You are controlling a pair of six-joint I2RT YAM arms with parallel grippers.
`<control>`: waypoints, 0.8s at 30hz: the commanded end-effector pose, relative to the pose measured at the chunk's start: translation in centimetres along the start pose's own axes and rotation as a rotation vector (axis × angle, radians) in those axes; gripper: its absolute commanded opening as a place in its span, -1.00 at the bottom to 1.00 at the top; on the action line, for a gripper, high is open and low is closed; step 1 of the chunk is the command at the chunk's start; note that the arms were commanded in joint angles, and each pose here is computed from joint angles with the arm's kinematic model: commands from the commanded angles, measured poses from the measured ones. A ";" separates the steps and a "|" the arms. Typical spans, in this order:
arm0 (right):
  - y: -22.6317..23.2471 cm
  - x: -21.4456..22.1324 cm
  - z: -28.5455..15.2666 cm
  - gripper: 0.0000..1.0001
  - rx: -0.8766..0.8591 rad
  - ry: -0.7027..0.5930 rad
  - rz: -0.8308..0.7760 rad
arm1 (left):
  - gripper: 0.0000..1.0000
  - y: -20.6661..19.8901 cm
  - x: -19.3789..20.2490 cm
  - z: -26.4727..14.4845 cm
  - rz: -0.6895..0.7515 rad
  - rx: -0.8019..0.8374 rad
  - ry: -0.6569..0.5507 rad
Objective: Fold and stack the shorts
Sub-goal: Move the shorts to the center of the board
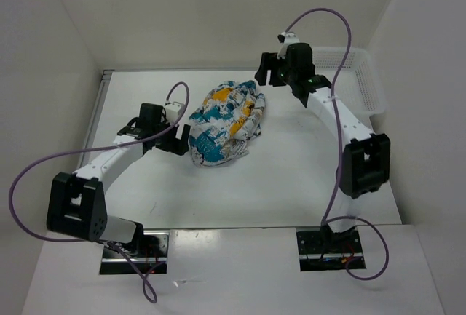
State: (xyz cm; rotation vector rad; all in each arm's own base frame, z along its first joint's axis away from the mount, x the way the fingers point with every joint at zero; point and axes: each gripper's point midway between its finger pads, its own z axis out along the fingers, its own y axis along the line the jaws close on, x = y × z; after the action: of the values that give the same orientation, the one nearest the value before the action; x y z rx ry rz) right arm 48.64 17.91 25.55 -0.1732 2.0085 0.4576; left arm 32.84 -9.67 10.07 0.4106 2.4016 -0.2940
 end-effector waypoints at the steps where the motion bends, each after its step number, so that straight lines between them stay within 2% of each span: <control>1: -0.6 0.4 5.3 0.61 0.032 -0.003 0.099 | 0.99 0.0 -3.9 1.5 0.025 0.023 -0.100; 3: -0.8 1.0 8.7 0.72 0.050 0.009 0.148 | 0.99 0.0 -3.8 3.2 0.025 0.041 -0.095; 5: -1.1 1.8 11.8 0.72 0.068 0.021 0.154 | 0.99 -0.4 -4.1 4.4 0.026 0.084 -0.093; 6: -0.8 0.7 12.6 0.75 0.088 -0.006 0.158 | 0.99 -1.0 -4.4 4.7 0.028 0.119 -0.098; 7: -1.8 2.8 13.7 0.78 0.126 0.032 0.178 | 0.99 -0.9 -4.5 5.1 0.027 0.120 -0.092; 8: -1.3 1.7 14.5 0.78 0.127 0.006 0.183 | 0.99 -1.5 -4.1 5.9 0.028 0.151 -0.071; 9: -2.3 4.1 16.4 0.78 0.160 0.043 0.205 | 0.99 -1.6 -4.2 6.1 0.027 0.160 -0.068; 11: -1.9 4.2 17.7 0.80 0.160 0.039 0.210 | 0.99 -2.0 -3.8 6.9 0.022 0.194 -0.048; 12: -2.5 6.2 19.0 0.80 0.170 0.069 0.210 | 0.99 -2.2 -3.8 7.1 0.019 0.205 -0.040; 14: -2.1 6.9 19.8 0.80 0.164 0.077 0.206 | 0.99 -2.4 -3.2 7.7 0.011 0.227 -0.012; 17: -1.7 9.4 20.7 0.80 0.162 0.124 0.228 | 0.65 -2.6 -2.8 8.3 0.005 0.241 0.005; 18: -1.5 11.0 20.7 0.74 0.150 0.163 0.257 | 0.39 -3.0 -2.5 8.5 0.001 0.272 0.014; 19: -1.8 12.3 20.8 0.66 0.161 0.190 0.270 | 0.22 -3.2 -2.6 8.7 0.000 0.286 0.013; 20: -2.0 13.0 20.6 0.21 0.169 0.210 0.271 | -0.02 -3.4 -2.7 8.6 0.000 0.298 0.012; 22: -2.7 12.4 20.2 -0.42 0.214 0.193 0.264 | -0.57 -3.4 -3.2 8.7 0.007 0.297 -0.008; 23: -2.8 11.8 20.0 -0.85 0.225 0.179 0.253 | -0.99 -3.0 -3.8 8.9 0.017 0.277 -0.035; 24: -2.3 9.5 19.7 -0.98 0.206 0.136 0.236 | -0.99 -2.2 -4.8 8.6 0.028 0.227 -0.067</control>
State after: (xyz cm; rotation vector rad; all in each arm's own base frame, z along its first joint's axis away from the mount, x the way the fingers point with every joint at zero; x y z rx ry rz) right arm 60.38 24.31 5.06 0.1417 2.2772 0.4090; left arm 37.65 -14.72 3.99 0.5063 2.4414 -0.5854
